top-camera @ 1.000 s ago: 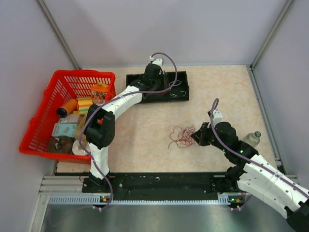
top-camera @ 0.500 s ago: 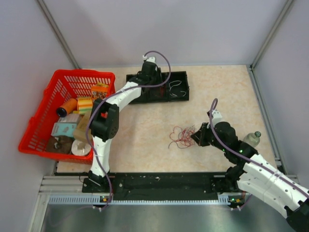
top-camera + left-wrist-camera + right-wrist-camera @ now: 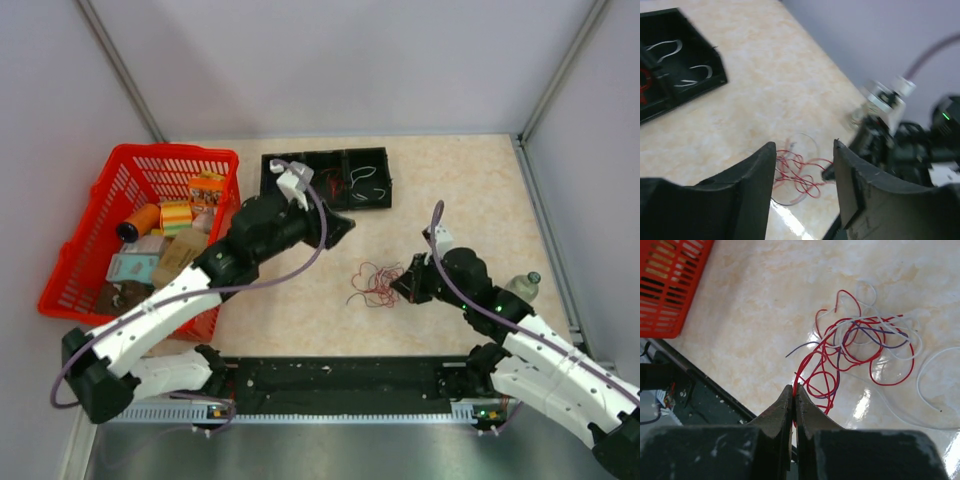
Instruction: Untangle the cables
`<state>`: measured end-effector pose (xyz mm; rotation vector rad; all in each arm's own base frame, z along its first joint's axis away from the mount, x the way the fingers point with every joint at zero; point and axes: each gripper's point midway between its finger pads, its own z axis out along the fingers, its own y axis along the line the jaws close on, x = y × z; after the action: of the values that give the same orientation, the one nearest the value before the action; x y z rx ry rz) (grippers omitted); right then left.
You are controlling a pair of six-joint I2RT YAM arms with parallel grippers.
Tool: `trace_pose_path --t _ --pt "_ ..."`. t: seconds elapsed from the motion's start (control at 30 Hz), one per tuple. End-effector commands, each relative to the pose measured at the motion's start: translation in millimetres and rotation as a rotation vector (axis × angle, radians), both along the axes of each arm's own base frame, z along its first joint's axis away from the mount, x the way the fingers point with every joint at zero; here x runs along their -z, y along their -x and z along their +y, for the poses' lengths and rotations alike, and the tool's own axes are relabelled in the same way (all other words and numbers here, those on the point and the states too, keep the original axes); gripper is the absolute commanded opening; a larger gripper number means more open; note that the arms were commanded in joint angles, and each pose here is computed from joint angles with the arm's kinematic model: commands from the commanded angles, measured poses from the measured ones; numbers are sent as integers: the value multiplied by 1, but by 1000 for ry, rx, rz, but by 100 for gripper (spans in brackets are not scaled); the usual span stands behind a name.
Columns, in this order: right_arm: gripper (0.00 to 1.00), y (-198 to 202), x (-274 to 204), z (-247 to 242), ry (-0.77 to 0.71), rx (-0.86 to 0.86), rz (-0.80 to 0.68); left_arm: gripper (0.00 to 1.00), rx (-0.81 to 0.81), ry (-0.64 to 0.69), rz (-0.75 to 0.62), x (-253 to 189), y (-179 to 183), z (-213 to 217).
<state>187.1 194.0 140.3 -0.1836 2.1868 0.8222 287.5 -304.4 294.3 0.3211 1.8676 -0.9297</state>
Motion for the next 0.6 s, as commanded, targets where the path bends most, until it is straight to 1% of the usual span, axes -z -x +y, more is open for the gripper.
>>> trace_pose_path --t 0.0,0.13,0.17,0.23,0.3,0.37,0.43,0.5,0.57 --pt "0 3 -51 22 -112 -122 -92 57 148 102 -61 -2 64 -16" --pt "0 24 -75 37 -181 -285 -148 58 275 98 -11 24 101 -29" --pt "0 27 -79 38 -190 -307 -161 54 317 102 -13 26 109 -32" --pt "0 29 -88 39 -218 -309 -166 53 392 107 -17 31 127 -36" --pt "0 29 -97 42 -257 -303 -163 54 409 102 -15 36 136 -39" --pt "0 24 -104 44 -293 -261 -140 61 384 69 3 47 138 -41" --pt "0 17 -110 46 -325 -217 -124 63 371 37 12 57 141 -44" --pt "0 16 -114 51 -361 -222 -108 62 372 26 4 62 145 -48" --pt "0 17 -116 56 -390 -240 -88 54 372 33 -2 61 145 -51"
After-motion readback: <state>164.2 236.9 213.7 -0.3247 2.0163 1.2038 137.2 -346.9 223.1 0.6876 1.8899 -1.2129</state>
